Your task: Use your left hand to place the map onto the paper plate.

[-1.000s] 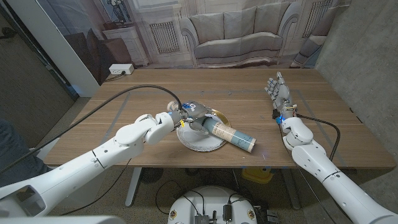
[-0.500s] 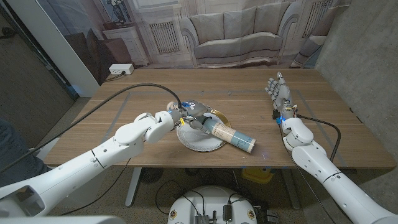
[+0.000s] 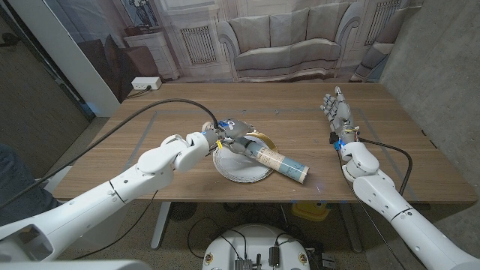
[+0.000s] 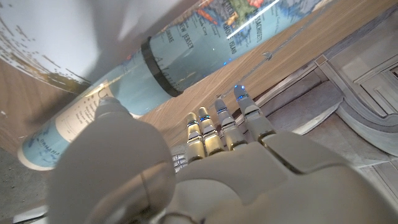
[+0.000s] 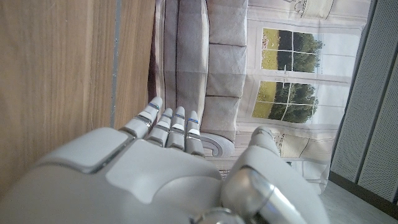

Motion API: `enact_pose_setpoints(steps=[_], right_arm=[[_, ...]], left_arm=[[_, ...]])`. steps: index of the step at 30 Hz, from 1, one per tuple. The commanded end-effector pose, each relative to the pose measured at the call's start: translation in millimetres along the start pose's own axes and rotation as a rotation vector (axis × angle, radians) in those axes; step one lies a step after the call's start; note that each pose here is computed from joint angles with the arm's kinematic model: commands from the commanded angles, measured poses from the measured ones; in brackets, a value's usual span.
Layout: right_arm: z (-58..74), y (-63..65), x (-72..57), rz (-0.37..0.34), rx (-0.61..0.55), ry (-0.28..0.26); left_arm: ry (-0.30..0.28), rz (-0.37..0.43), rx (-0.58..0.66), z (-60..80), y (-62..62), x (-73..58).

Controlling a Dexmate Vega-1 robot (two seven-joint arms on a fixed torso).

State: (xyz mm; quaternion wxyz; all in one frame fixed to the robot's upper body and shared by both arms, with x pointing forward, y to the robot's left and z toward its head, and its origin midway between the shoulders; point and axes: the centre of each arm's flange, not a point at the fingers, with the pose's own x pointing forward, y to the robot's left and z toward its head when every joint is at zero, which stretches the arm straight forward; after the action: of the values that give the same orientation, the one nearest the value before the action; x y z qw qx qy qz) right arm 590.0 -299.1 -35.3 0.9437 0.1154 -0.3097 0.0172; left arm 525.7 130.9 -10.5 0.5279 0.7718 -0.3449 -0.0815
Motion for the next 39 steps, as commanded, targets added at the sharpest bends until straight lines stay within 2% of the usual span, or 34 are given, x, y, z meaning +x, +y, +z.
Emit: enact_pose_setpoints(steps=[1,16,27,39], right_arm=[[1.6,0.5,0.5,0.004,0.001,-0.005],[3.4,1.6,-1.8,0.003,-0.002,-0.014],[0.8,-1.2,-6.7,-0.007,0.001,-0.009],[-1.2,0.6,-13.6,-0.006,0.002,-0.013]], left_arm=[[0.018,0.056,0.027,-4.4,14.7,-5.2],[0.032,0.154,0.059,-10.5,46.8,-11.6],[0.058,0.224,0.084,-13.2,64.1,-17.4],[0.069,0.317,0.105,-16.7,85.5,-30.7]])
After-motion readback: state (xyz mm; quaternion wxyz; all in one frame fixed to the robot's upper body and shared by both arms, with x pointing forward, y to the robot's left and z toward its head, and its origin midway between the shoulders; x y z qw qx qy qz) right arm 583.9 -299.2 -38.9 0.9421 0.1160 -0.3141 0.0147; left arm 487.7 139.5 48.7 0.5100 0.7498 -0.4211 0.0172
